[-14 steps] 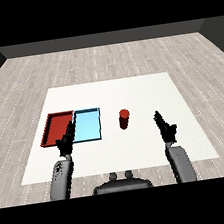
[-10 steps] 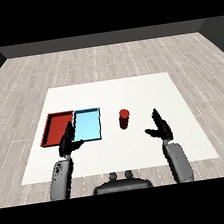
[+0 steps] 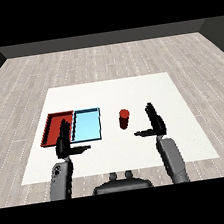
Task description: Pick the red can and put it in the red box
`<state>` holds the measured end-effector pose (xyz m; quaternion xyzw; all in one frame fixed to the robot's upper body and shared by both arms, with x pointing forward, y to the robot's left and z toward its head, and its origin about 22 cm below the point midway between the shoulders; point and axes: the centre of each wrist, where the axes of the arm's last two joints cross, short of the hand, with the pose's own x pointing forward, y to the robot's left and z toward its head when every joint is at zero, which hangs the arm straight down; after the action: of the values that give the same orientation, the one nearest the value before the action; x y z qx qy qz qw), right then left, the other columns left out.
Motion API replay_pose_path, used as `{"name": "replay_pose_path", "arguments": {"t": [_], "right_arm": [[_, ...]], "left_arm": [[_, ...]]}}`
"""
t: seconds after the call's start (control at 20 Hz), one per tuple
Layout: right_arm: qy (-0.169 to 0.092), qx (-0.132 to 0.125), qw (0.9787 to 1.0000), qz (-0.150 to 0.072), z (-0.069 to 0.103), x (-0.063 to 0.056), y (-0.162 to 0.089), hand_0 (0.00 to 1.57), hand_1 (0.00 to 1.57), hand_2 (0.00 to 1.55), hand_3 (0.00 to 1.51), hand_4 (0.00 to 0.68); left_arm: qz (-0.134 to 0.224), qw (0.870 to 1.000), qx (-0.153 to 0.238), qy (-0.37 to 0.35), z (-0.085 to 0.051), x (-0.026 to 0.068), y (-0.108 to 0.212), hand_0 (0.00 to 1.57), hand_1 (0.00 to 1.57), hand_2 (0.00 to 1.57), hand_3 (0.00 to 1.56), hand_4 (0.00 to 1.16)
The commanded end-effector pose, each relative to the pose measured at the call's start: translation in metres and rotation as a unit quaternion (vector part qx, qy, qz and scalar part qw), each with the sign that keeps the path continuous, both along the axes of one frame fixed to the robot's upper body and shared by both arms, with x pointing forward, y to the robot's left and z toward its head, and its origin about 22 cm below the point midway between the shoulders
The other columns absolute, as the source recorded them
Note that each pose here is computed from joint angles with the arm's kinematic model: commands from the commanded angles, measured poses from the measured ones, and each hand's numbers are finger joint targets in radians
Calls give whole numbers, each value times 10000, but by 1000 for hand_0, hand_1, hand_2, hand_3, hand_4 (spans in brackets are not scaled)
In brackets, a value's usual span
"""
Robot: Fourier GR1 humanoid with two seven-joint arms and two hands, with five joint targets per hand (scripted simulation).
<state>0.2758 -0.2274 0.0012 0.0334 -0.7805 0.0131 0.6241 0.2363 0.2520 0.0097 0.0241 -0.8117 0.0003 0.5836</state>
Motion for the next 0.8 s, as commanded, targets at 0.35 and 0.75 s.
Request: {"name": "replay_pose_path", "arguments": {"t": [0.35,0.75], "right_arm": [[-266,162,9995,-15,21,136,-115,0,0,0,0,0],[-174,192,9997,23,-41,205,103,0,0,0,0,0]], "left_arm": [[53,9991,-31,-409,-65,63,33,0,0,0,0,0],[-1,9994,-29,-334,33,123,-2,0,0,0,0,0]]}}
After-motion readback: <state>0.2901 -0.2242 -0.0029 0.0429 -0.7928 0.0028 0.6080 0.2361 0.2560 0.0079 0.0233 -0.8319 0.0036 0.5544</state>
